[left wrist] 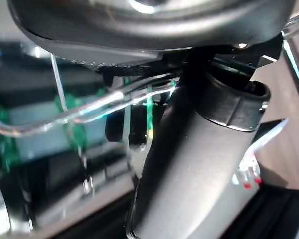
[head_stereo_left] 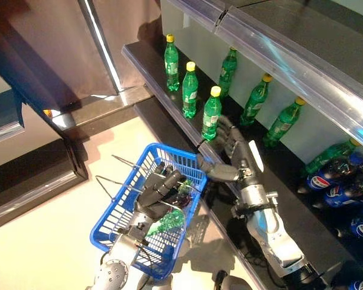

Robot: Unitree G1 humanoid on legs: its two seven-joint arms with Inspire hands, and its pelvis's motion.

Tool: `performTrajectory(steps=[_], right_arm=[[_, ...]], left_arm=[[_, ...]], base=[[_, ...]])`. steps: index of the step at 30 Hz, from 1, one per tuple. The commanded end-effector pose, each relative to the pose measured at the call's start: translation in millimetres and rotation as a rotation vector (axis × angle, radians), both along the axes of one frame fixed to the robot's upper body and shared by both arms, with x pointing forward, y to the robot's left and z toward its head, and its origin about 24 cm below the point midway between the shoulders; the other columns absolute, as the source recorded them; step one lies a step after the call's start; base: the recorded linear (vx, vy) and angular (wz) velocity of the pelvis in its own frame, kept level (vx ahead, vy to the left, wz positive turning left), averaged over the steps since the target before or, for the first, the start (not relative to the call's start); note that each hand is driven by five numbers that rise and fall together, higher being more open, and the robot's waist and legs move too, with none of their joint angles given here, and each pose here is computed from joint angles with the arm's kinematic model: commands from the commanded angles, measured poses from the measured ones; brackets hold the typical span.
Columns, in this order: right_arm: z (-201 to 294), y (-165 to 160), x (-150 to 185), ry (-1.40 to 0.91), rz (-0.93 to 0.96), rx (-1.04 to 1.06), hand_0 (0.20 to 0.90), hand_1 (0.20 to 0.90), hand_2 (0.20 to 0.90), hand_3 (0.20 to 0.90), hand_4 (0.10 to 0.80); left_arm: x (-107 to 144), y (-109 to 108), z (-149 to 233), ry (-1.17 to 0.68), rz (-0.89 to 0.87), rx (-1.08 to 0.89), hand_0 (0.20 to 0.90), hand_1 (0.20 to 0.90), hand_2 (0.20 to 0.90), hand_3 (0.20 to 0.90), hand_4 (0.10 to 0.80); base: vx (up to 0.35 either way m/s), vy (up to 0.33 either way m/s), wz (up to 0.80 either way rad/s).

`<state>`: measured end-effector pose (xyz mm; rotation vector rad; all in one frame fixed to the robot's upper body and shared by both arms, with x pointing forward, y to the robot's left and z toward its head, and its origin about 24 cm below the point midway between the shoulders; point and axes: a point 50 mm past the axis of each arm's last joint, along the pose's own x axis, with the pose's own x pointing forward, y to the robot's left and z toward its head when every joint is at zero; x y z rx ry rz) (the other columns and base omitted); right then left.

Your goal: Pick up the drink and place into the basket.

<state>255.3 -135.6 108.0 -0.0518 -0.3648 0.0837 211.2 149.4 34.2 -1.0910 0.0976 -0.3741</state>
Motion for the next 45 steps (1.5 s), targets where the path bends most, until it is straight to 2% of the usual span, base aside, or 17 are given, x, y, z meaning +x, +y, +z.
performTrajectory(steps=[1,8,13,18,26,29,35,45], right_arm=[[21.5,-3.7,-12.0,-0.196,-0.02,0.011,0.9,0.9,0.9,0.9,0.8],[11.5,-15.4,-14.5,-0.164,-0.061,-0.004,0.9,0.9,0.9,0.9,0.8],[-14.7,-28.6,-20.8,-0.042,-0.058,-0.023,0.9,0.9,0.9,0.9,0.8],[-32.4,-36.3,-24.6,0.048,-0.059,-0.055,0.9,0.9,0.9,0.9,0.8],[-77.6,-48.7,-39.6,0.265,-0.051,0.048,0.9,0.9,0.9,0.9,0.8],[-92.8,-47.0,-46.9,0.322,-0.035,0.089,0.9,0.9,0.9,0.9,0.8],[-116.6,-43.8,-55.9,0.416,-0.034,0.155,0.9,0.9,0.9,0.9,0.8],[-143.7,-44.1,-67.4,0.546,-0.077,0.177,0.9,0.9,0.9,0.9,0.8]], left_arm=[[8.5,-5.4,101.1,-0.639,0.061,-0.084,0.3,0.3,0.3,0.2,0.1],[16.8,17.8,70.3,-0.498,0.231,0.026,0.3,0.3,0.3,0.2,0.1],[16.0,37.9,45.2,-0.421,0.342,0.074,0.3,0.3,0.3,0.2,0.1],[15.5,47.5,30.4,-0.375,0.397,0.13,0.3,0.3,0.3,0.2,0.1],[4.8,67.9,-13.7,-0.207,0.491,0.295,0.3,0.3,0.3,0.2,0.1],[-2.4,71.1,-29.9,-0.148,0.497,0.369,0.3,0.3,0.3,0.2,0.1],[-13.2,75.2,-52.8,-0.05,0.514,0.394,0.3,0.3,0.3,0.2,0.1],[-16.2,72.8,-64.0,-0.02,0.497,0.408,0.3,0.3,0.3,0.2,0.1]], base=[[-0.05,-0.005,-0.04],[-0.096,-0.014,-0.1],[-0.124,-0.03,-0.05],[-0.072,-0.03,-0.11],[-0.045,-0.018,-0.06],[-0.029,-0.004,-0.03],[-0.003,0.0,-0.01],[0.0,0.0,0.0]])
